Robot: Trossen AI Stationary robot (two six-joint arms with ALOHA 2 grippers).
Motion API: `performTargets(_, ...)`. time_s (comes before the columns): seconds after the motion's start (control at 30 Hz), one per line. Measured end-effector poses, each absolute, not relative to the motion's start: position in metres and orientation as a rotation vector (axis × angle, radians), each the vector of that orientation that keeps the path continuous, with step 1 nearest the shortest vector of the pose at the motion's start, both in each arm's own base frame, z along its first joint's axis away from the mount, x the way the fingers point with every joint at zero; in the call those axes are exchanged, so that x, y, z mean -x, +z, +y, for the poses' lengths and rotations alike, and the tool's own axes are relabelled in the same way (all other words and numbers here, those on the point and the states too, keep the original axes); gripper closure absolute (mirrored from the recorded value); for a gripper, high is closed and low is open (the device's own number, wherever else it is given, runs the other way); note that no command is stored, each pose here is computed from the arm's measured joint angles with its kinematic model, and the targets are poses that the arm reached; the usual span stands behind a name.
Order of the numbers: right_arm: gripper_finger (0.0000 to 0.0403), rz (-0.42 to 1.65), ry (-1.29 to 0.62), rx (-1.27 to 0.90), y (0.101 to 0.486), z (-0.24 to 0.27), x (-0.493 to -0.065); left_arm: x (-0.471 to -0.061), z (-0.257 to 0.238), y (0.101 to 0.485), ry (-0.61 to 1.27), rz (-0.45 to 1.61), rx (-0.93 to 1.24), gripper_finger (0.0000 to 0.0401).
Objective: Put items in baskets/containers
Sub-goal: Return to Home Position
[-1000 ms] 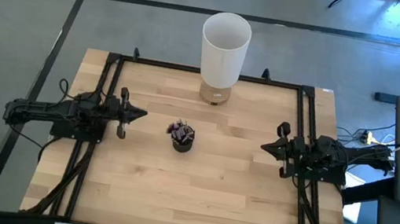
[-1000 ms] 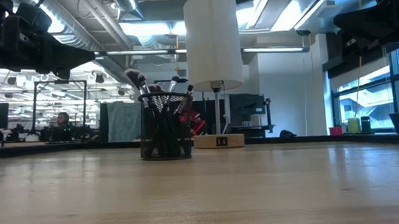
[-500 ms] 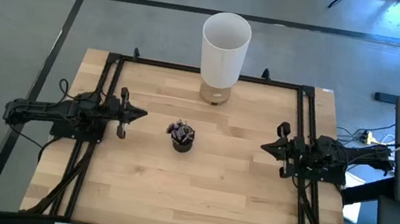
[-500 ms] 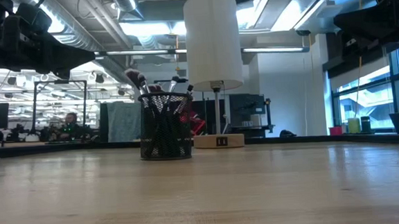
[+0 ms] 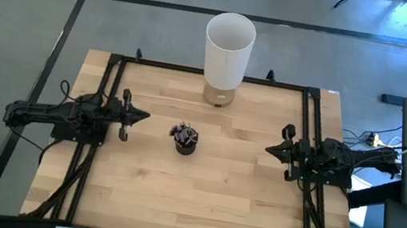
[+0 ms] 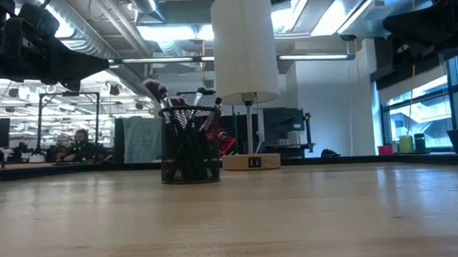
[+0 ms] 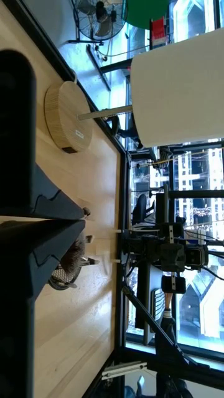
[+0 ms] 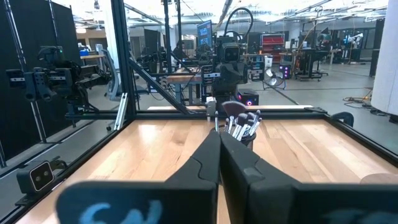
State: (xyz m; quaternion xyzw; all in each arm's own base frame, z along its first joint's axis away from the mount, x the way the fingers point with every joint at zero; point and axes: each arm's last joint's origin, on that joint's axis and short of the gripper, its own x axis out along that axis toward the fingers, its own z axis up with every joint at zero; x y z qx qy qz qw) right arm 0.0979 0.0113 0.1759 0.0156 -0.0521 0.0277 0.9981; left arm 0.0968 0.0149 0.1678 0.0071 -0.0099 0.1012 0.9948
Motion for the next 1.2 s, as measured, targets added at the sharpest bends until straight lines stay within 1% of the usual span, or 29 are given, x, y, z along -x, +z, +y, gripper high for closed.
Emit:
performTargets(0.3,0.0391,-0.104,0.056,-0.032,0.1759,0.0113,-0.0979,-0.0967,0.0150,0.1678,0.203,-0.020,-0.015,0.0389)
performTargets(1.2,0.0391,-0.104,0.055,-0.031,0.1759,0.0113,-0.0979,-0.0968,0.0149,0.1678,0.203,-0.020,-0.015,0.0393)
